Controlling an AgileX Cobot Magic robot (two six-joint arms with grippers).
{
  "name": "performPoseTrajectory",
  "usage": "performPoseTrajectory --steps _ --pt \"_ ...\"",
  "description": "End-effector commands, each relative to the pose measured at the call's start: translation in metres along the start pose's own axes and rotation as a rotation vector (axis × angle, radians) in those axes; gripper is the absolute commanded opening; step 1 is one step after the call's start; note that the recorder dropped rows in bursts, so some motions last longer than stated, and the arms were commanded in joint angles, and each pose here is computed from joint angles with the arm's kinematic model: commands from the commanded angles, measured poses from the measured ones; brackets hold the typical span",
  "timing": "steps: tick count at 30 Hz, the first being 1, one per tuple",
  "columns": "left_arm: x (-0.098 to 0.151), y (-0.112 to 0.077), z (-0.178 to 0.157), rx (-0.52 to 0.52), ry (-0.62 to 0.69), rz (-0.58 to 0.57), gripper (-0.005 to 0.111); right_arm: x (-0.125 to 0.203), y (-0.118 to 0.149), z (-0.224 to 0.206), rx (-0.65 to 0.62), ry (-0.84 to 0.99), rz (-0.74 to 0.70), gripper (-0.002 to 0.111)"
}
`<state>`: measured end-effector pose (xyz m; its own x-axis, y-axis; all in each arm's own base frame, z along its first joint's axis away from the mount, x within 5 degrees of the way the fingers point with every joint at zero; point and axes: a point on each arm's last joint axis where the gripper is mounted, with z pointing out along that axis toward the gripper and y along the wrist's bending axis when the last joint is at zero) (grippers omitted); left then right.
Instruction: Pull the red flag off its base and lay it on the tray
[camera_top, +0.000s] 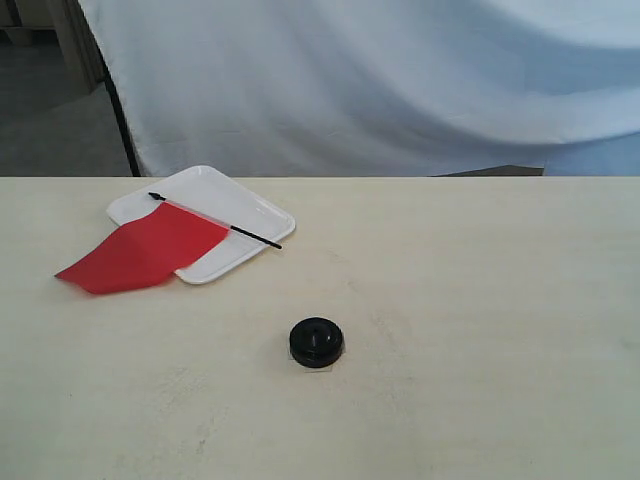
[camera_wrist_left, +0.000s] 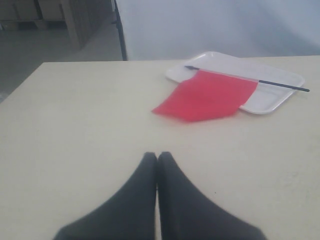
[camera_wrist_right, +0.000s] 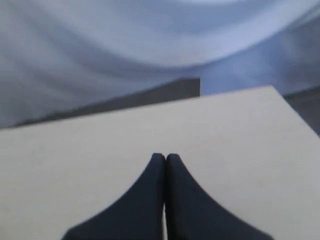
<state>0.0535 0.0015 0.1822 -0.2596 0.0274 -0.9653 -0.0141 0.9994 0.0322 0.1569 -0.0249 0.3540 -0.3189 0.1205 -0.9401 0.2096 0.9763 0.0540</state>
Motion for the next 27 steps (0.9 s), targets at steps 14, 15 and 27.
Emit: performPoseTrajectory --steps 14,15,27 --pt "0.000 0.000 0.000 0.003 -0.006 -0.003 0.000 0.077 -0.008 -0.121 -0.309 -0.635 -0.018 -0.001" --pt "0.000 0.000 0.000 0.003 -0.006 -0.003 0.000 0.079 -0.008 -0.120 -0.313 -0.620 -0.009 -0.001" --pt "0.000 0.000 0.000 0.002 -0.006 -0.003 0.000 0.084 -0.008 -0.116 -0.331 -0.530 0.095 -0.001"
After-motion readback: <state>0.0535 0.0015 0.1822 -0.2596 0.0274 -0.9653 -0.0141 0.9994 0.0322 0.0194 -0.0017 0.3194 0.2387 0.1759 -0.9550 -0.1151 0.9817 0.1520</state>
